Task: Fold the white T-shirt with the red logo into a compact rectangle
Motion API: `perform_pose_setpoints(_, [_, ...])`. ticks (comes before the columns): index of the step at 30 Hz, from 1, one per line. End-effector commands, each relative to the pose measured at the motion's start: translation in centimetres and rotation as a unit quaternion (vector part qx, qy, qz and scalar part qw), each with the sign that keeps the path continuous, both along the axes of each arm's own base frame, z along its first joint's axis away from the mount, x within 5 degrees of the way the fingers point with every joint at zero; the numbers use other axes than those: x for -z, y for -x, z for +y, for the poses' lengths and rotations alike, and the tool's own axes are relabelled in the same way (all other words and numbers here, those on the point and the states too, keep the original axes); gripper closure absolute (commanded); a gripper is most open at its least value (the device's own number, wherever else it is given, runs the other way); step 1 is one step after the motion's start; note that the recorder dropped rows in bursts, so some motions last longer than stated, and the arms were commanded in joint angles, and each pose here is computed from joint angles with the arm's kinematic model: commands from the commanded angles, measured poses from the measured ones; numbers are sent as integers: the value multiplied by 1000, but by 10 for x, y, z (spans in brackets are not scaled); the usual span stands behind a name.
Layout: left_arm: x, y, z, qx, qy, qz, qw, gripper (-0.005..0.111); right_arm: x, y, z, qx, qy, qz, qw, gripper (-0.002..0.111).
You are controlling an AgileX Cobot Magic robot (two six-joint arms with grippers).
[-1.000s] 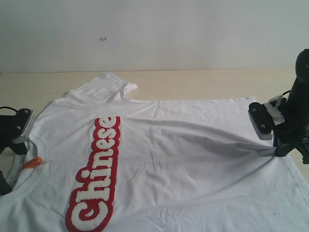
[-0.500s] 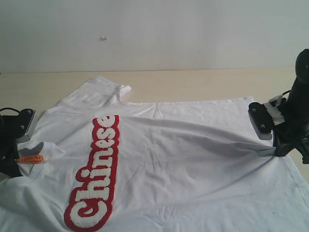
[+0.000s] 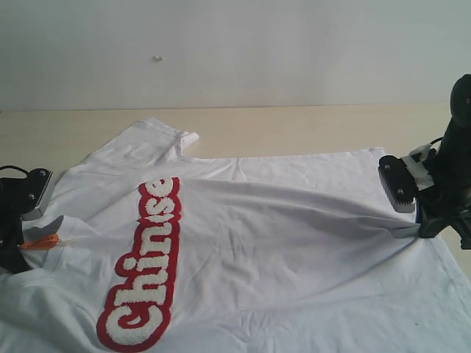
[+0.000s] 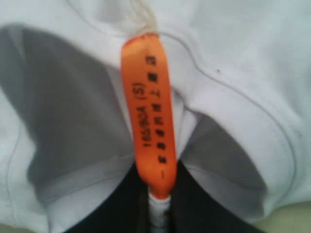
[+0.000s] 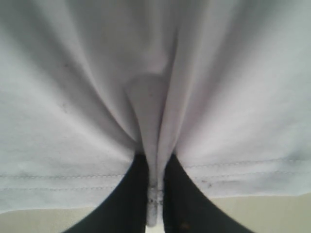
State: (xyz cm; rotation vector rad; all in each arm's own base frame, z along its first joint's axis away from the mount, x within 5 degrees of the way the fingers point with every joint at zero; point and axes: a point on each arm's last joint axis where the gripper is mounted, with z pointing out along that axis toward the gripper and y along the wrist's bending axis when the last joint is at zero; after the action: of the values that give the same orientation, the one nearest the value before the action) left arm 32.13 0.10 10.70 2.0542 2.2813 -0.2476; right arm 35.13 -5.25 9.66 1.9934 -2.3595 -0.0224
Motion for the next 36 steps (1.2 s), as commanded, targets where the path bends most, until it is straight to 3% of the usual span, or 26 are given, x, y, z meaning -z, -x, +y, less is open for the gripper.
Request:
perform_pose_setpoints(1, [16, 8, 7, 34, -33, 30, 998, 106, 50, 11, -4, -12, 4, 38, 999, 108])
perform_pose_setpoints(11, [16, 8, 6, 26, -28, 30, 999, 106, 50, 11, -4, 42, 9, 36, 998, 108])
perform_pose_setpoints(15, [16, 7, 5, -1, -27, 30, 999, 106, 50, 11, -4, 40, 11, 36, 998, 108])
perform_pose_setpoints(21, [13, 3, 8, 6, -38, 7, 999, 107, 35, 7, -5, 40, 15, 11, 999, 108])
perform_pose_setpoints(30, [-36, 0, 9, -18, -48, -65, 997, 107, -21, -4, -6, 88, 19, -101, 991, 108])
perform_pose_setpoints(36, [-77, 6, 16, -44, -88, -129, 987, 107, -69, -1, -2, 117, -1, -167, 979, 108])
